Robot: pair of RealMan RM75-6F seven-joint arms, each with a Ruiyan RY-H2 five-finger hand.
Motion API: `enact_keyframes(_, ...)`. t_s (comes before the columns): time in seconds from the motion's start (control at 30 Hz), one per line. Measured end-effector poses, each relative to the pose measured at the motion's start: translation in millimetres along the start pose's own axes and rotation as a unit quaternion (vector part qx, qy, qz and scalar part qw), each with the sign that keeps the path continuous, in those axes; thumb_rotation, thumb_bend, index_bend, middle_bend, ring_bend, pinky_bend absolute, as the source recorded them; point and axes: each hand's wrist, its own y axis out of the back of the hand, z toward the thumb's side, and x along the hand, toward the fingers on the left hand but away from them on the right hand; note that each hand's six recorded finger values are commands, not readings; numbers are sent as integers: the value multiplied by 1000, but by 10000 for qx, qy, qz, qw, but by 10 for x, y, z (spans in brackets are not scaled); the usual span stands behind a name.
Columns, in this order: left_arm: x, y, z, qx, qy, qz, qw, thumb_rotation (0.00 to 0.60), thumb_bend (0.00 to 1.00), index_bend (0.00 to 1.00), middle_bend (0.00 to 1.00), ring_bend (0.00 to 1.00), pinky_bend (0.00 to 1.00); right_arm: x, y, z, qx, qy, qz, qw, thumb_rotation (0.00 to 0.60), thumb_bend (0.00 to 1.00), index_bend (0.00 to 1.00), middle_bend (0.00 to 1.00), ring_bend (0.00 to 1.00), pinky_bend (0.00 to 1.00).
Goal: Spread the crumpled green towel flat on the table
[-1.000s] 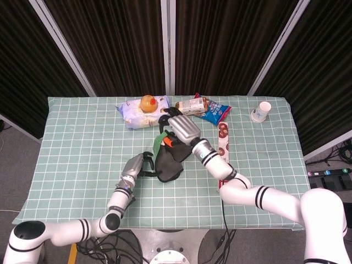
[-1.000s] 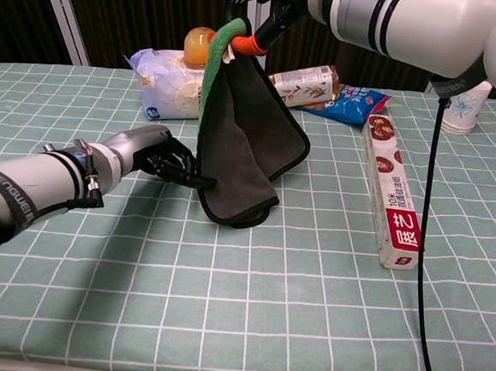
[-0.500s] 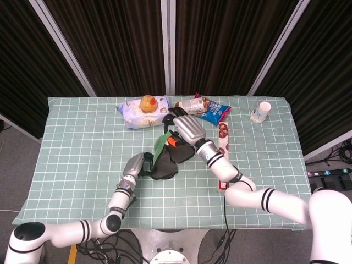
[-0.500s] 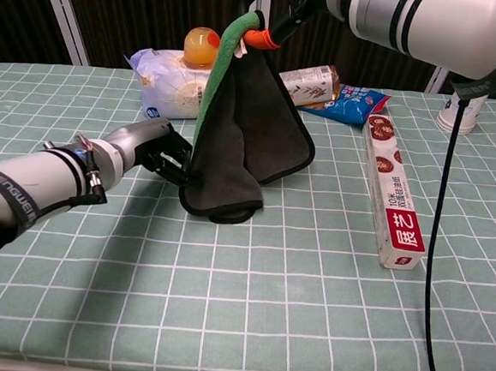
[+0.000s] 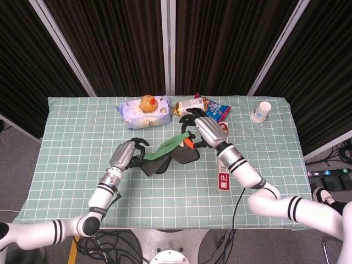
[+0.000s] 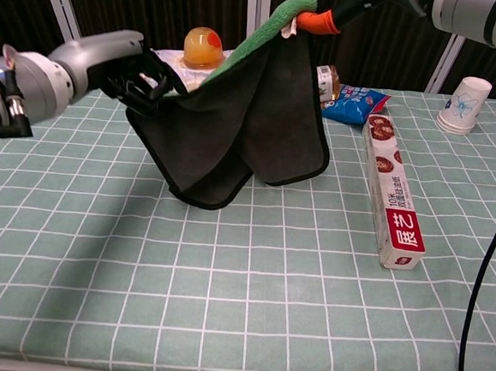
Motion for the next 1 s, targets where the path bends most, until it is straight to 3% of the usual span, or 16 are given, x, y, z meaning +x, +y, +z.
enact_keyframes(0.13, 54, 314, -6, 353, -33, 379, 9987, 600, 496, 824, 429, 237, 262, -66, 67, -85, -85, -149, -68, 9998, 567, 460, 662, 273, 55, 0)
enact_keyframes(0.43, 384, 820, -151, 584, 251, 1004, 9929, 600, 496, 828, 429, 237, 257, -358, 180, -176, -248, -252, -301, 9989, 561, 457, 663, 274, 51, 0)
enact_keyframes(0.67, 572, 1238, -128, 328, 217, 1730, 9841, 600, 496, 826, 429, 237, 256, -582, 315, -88, -368, -19, -544, 9978, 568, 457, 664, 277, 52, 0)
enact_keyframes(0.87, 491, 1239, -180, 514, 41, 1815, 9820, 600, 494, 825, 429, 237, 256, -536, 149, -134, -364, 67, -304, 9989, 562, 459, 666, 278, 52, 0)
enact_keyframes(1.0, 337, 1075, -321, 826, -20, 1578, 9840, 600, 493, 826, 429, 237, 256, -386, -82, -262, -263, 14, 114, 9996, 566, 458, 665, 278, 51, 0)
